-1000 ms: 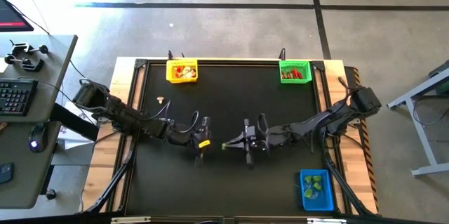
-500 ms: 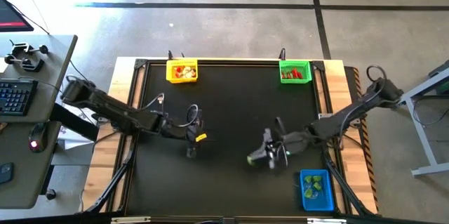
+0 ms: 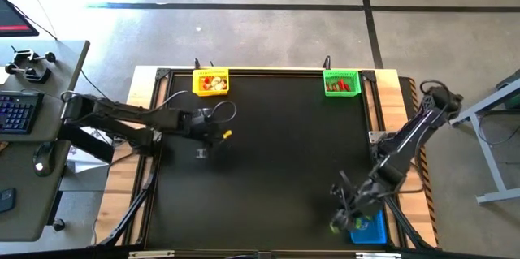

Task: Sort produce into baskets
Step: Put the green bell pepper into the blue bin, then put the brown mushroom into the yellow bin

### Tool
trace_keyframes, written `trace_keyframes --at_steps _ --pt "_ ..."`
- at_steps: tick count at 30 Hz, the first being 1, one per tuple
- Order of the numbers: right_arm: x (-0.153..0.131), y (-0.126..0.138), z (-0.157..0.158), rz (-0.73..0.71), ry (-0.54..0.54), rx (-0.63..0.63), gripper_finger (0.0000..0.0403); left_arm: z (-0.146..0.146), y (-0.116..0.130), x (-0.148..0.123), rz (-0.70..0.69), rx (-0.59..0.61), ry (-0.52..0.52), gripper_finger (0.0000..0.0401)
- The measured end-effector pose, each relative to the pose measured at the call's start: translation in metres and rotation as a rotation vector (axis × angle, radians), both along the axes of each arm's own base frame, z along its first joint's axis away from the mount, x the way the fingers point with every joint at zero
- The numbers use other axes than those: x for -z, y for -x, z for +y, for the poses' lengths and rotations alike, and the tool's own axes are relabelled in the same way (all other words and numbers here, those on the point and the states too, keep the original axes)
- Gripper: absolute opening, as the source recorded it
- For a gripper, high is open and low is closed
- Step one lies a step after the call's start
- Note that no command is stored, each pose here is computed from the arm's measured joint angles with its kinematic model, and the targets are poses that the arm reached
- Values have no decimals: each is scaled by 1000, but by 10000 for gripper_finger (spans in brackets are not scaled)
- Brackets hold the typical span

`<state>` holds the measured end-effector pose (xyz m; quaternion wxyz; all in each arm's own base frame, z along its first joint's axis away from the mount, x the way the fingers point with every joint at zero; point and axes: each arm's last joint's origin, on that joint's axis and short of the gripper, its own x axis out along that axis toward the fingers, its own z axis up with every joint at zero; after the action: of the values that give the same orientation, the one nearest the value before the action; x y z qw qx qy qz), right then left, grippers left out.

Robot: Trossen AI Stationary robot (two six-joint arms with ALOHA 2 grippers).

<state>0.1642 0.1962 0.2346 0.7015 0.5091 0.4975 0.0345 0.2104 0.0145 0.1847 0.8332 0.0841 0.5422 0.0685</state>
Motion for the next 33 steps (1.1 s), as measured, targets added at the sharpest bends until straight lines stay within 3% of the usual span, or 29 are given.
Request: trace_keyframes --at_steps 5,12,16,20,33 --pt "10 21 4 213 5 79 4 24 13 5 129 -98 5 157" --pt "22 47 -2 563 76 145 4 51 21 7 132 -187 85 156" --pt "23 50 0 588 72 152 4 61 25 8 131 -237 92 156" --pt "32 52 -1 677 134 138 17 68 32 15 150 -273 96 156" --pt "42 51 3 718 170 106 162 94 41 25 214 -420 71 156"
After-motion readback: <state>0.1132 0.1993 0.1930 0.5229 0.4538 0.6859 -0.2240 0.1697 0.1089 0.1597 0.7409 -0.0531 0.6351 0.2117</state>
